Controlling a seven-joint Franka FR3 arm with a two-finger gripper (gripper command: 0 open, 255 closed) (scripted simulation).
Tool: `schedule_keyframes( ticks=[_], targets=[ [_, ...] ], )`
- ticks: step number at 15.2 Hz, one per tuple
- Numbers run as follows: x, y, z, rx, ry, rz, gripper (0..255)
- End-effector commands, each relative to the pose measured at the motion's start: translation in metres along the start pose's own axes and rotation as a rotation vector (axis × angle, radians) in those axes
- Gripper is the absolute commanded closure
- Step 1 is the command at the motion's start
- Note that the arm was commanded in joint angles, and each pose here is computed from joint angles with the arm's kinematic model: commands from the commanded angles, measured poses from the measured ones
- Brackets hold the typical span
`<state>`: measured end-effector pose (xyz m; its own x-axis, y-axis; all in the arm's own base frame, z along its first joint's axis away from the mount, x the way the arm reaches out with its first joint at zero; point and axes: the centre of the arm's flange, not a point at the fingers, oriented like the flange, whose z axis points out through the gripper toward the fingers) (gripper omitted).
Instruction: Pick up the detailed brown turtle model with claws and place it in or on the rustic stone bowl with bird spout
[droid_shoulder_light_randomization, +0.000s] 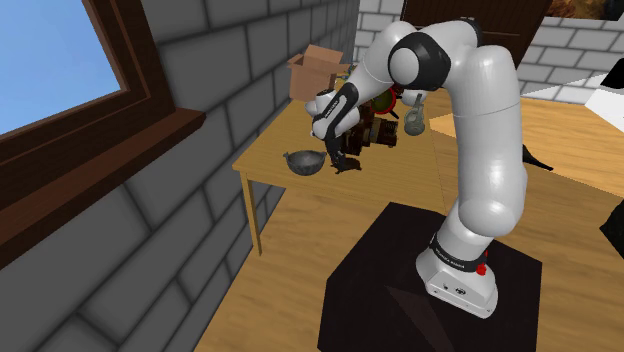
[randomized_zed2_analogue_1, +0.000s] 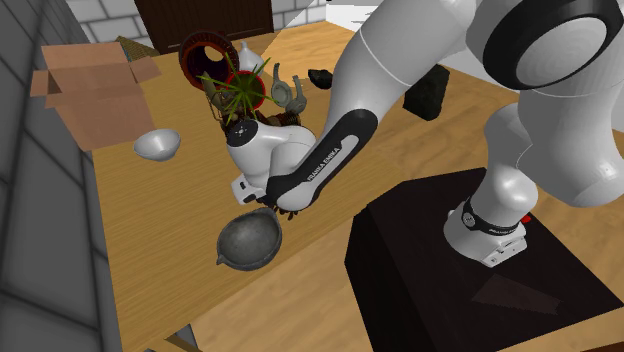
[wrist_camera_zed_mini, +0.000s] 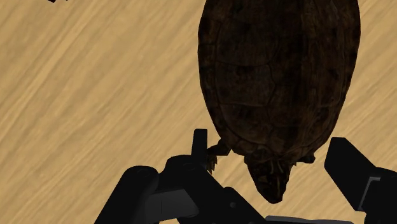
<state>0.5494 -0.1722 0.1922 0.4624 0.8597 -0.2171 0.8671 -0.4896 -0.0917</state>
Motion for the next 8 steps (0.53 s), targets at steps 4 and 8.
schedule_keyframes(
  ticks=[4,8],
  targets=[
    [0.000,0.000,0.001,0.000,0.000,0.000,255],
    [-0.005,-0.002,-0.020,0.000,0.000,0.000,255]
  ],
)
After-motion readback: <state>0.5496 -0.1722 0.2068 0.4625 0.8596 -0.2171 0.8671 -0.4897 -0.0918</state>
